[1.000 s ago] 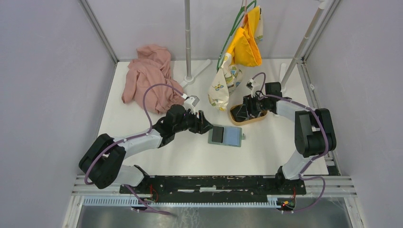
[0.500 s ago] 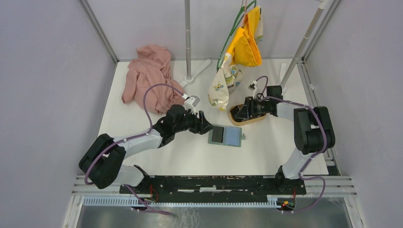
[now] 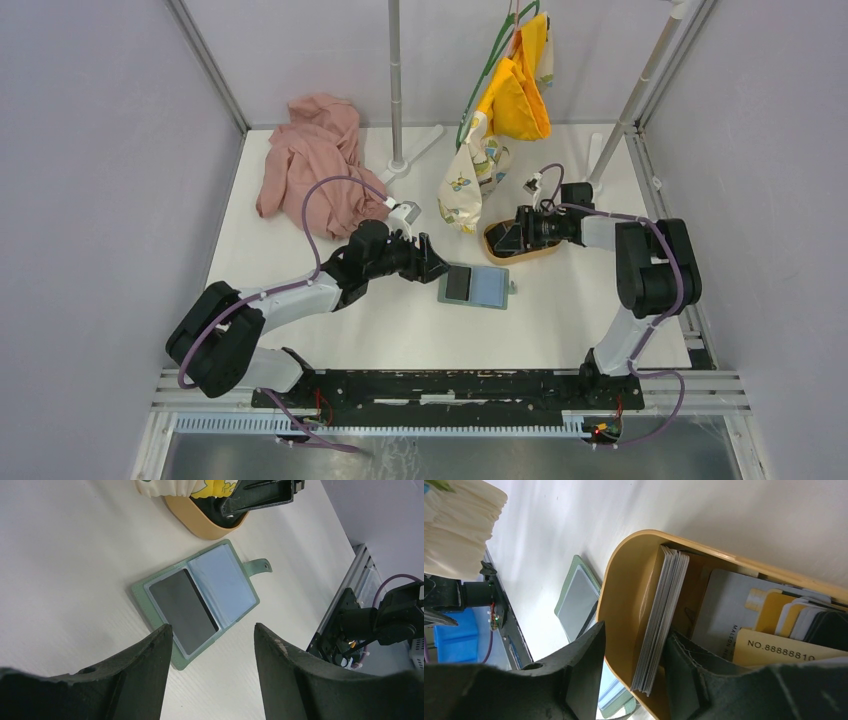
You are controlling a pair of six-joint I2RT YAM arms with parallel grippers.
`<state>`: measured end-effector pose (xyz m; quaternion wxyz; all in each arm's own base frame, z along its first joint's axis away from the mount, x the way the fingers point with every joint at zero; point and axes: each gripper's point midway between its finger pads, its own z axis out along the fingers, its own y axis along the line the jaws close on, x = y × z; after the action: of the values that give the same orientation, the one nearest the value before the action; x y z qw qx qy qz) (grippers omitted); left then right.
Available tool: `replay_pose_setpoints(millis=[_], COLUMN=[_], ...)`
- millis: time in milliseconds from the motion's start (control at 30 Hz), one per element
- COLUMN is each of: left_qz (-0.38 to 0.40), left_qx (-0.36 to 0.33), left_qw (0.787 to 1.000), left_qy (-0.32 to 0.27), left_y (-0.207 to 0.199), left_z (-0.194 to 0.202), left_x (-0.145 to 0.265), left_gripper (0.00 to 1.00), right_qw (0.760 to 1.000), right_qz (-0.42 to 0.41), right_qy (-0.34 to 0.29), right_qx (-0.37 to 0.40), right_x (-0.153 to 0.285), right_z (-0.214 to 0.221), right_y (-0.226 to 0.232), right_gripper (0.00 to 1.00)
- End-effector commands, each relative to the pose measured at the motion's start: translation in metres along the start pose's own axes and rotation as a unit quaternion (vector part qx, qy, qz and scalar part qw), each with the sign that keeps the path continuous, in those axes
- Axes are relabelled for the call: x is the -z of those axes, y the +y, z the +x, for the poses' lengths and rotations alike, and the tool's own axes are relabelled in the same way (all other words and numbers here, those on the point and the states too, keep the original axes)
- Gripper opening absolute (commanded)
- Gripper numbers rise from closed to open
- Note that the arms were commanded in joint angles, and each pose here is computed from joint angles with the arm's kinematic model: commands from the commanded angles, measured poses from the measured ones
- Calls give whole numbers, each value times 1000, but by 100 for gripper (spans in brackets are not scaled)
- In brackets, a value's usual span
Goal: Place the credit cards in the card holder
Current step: Pick up the credit card from the storage box.
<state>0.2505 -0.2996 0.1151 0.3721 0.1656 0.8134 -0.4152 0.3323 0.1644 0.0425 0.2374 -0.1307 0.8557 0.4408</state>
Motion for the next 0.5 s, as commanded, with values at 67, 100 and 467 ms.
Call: replay_pose_setpoints(millis=[67,100,467], left_qz=[31,32,30], left_qx=[-5,-5,-8], left_qw=[999,999,999], left_qy=[-31,-32,-33], left_y=[-19,-20,-20], left_z=[-22,-23,-23], left_x=[1,1,4], left_gripper=[67,67,68], right_qw=[999,998,998], right_qz=[-40,-44,-33], right_qy=[-34,-37,-53], right_qx=[-3,-4,-17], right_x=[16,18,30], right_z=[-24,-24,-30], right_y=[13,15,1], right_gripper=[46,46,45])
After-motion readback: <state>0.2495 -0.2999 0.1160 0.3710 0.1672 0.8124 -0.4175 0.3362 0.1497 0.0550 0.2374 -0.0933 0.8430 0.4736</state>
